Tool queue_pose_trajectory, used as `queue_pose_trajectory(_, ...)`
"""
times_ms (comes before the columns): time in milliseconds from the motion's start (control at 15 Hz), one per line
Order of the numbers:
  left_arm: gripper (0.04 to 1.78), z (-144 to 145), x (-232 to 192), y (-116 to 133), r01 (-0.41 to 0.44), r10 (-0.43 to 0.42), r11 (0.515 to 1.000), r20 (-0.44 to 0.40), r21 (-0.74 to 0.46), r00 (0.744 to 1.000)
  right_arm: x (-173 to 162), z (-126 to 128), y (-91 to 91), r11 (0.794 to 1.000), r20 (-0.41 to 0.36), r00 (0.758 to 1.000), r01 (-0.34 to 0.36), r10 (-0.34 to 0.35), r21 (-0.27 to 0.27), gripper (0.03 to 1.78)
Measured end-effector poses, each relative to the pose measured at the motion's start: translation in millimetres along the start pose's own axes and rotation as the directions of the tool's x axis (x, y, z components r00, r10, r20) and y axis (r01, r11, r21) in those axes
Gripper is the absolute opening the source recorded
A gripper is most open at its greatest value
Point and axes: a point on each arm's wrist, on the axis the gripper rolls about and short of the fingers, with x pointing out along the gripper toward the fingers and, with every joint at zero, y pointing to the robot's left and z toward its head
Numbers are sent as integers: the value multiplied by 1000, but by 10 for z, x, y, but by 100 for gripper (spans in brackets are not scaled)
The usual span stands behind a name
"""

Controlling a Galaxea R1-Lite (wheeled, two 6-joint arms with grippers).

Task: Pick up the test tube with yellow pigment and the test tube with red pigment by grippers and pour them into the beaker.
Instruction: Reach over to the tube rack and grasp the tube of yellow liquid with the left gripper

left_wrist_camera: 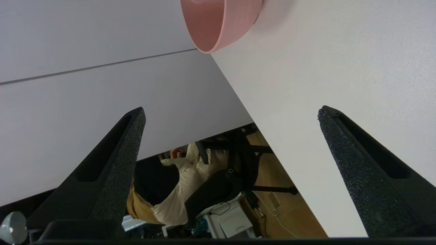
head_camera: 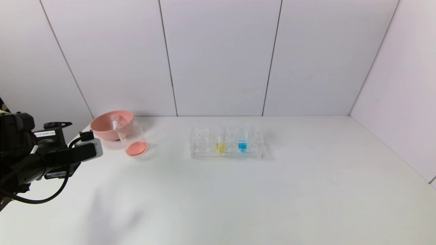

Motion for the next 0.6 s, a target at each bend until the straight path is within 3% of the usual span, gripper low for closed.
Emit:
queue_pose_trajectory(200,176,-8,2,76,-30,32,997,-41,70,999,0,0,0,1000,0,1000,0,0,0,171)
queue_pose_trajectory(600,176,-1,24,154,-54,58,996,-59,77,997,0,0,0,1000,0,1000,0,0,0,171)
